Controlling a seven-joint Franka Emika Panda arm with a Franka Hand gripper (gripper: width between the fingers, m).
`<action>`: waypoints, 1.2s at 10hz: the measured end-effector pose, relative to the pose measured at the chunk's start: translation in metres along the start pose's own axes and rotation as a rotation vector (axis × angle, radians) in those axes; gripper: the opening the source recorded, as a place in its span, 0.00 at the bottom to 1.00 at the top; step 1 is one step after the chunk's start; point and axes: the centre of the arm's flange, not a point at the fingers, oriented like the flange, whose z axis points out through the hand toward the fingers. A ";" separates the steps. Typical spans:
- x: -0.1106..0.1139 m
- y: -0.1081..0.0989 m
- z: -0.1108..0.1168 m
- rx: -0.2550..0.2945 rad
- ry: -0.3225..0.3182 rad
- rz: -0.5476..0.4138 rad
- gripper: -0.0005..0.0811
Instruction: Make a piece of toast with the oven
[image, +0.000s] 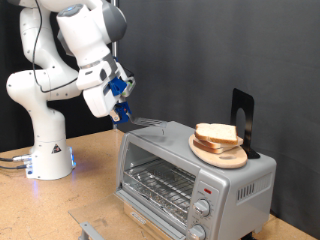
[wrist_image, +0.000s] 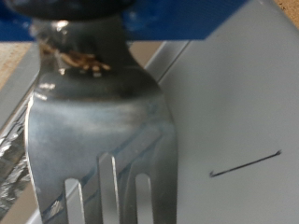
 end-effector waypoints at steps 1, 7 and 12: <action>0.009 -0.002 -0.005 -0.018 -0.004 0.002 0.61; 0.059 -0.016 0.011 -0.066 -0.058 0.063 0.61; 0.072 -0.025 0.021 -0.034 -0.011 0.037 0.61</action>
